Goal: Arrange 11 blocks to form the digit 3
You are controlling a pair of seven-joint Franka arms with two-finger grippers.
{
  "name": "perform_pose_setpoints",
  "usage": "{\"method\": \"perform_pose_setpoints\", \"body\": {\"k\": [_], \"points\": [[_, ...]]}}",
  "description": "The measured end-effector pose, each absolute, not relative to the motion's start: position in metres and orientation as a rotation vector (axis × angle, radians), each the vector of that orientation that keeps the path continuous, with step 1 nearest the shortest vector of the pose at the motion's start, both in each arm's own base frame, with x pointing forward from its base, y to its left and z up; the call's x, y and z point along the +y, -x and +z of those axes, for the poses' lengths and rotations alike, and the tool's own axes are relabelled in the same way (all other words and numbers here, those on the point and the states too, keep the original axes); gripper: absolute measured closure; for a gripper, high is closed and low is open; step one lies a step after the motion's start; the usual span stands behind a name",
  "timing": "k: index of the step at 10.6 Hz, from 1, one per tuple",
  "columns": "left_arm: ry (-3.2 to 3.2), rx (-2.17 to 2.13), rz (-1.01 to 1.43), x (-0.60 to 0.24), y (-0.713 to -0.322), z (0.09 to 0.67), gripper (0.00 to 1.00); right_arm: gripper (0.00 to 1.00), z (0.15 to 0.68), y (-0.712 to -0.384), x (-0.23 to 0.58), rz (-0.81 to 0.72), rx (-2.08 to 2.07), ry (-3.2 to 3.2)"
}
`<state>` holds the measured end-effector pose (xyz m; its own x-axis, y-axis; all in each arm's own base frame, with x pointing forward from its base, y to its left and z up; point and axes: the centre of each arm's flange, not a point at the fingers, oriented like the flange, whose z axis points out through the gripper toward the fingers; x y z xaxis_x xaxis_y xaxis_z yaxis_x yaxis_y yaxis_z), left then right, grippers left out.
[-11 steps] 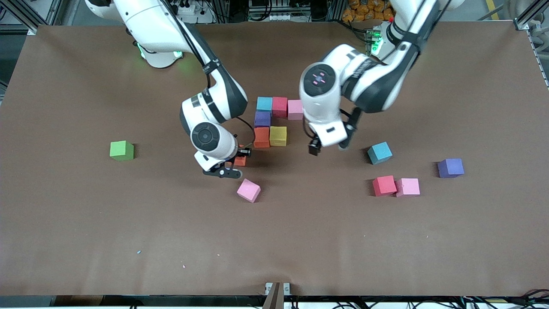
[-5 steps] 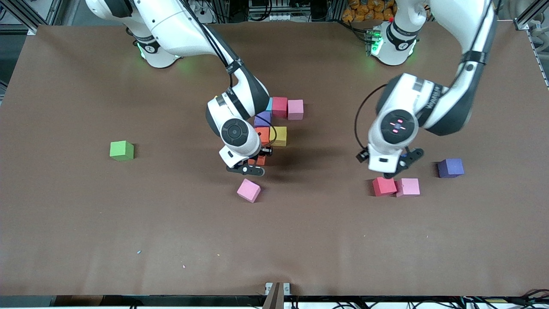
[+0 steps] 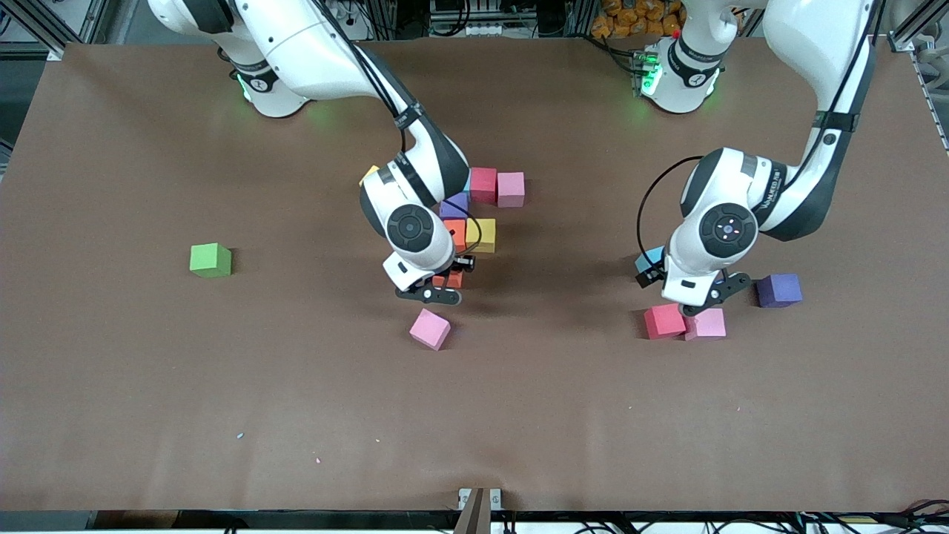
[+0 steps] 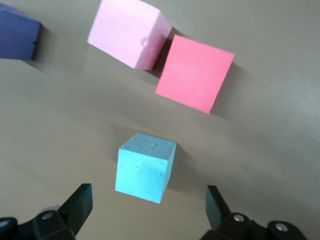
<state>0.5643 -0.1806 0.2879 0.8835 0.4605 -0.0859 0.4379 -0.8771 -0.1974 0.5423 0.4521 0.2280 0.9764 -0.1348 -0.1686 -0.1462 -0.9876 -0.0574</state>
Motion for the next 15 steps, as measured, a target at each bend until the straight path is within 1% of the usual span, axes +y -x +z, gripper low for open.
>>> {"method": "perform_pose_setpoints", "body": {"k": [3, 5, 7, 11, 12, 13, 14, 15], "points": [[2.937, -0.646, 0.153, -0.179, -0.545, 0.252, 0.0, 0.44, 0.224, -0.538, 0.457, 0.232, 0.184, 3.076], [2.967, -0.586, 0.165, -0.159, -0.532, 0.229, 0.0, 0.44, 0.219, -0.535, 0.457, 0.225, 0.161, 3.095], [2.978, -0.537, 0.182, -0.144, -0.531, 0.223, 0.0, 0.44, 0.21, -0.531, 0.456, 0.213, 0.162, 3.097], [2.985, -0.516, 0.195, -0.145, -0.528, 0.215, 0.01, 0.44, 0.203, -0.528, 0.453, 0.224, 0.251, 3.101], [2.985, -0.519, 0.199, -0.144, -0.528, 0.212, 0.07, 0.44, 0.203, -0.527, 0.453, 0.228, 0.258, 3.102], [2.983, -0.523, 0.205, -0.143, -0.528, 0.21, 0.09, 0.44, 0.203, -0.527, 0.453, 0.23, 0.267, 3.103], [2.982, -0.531, 0.213, -0.142, -0.528, 0.207, 0.22, 0.44, 0.203, -0.527, 0.453, 0.231, 0.282, 3.102], [2.989, -0.567, 0.221, -0.142, -0.528, 0.207, 0.41, 0.44, 0.203, -0.527, 0.453, 0.231, 0.287, 3.102]]}}
